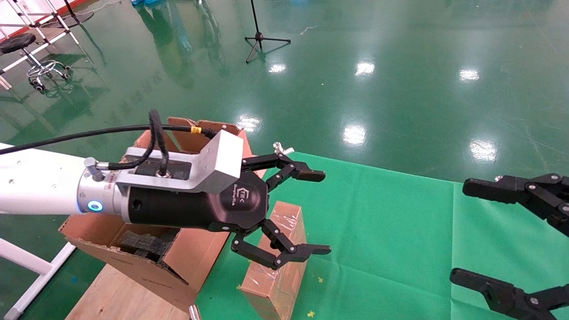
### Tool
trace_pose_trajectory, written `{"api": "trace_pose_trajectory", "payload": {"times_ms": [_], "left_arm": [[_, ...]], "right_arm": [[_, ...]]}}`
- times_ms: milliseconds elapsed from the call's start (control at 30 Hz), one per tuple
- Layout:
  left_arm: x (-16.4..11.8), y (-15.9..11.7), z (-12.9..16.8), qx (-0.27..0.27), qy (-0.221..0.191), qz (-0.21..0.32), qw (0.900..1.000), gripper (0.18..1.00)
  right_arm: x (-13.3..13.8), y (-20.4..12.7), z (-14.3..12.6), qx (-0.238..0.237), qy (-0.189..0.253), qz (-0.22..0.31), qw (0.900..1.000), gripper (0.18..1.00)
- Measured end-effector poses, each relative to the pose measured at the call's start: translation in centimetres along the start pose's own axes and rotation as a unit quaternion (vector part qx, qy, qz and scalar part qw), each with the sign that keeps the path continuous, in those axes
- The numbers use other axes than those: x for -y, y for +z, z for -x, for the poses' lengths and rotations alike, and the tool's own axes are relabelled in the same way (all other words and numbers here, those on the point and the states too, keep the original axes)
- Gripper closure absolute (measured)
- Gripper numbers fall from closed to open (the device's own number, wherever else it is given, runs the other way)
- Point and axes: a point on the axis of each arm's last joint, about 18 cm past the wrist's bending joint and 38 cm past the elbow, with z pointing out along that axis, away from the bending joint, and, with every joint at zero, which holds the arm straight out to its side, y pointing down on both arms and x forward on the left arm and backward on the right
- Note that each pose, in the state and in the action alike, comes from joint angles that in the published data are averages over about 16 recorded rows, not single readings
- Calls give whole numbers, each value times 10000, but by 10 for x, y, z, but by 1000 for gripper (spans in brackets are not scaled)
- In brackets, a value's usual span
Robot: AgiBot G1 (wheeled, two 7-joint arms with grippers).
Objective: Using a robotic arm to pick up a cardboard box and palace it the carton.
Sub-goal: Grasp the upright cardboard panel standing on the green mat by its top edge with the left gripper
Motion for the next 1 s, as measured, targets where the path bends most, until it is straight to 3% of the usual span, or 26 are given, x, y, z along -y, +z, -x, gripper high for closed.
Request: {"api": "trace_pose_trajectory", "payload": {"times_ms": [300, 633, 833, 1000], "left_arm": [[-10, 4, 27, 496, -110, 742, 9959, 183], [-4, 19, 61, 999, -673, 1719, 9777, 183], [7, 30, 74, 1229, -1341, 2328, 9553, 183], [19, 41, 81, 1523, -2047, 2827, 9246, 183]], "right_arm": [[0, 0, 0, -1, 0, 0, 10000, 429], [0, 0, 0, -1, 0, 0, 10000, 659], [0, 0, 0, -1, 0, 0, 10000, 792], [0, 0, 0, -1, 0, 0, 10000, 871]]}}
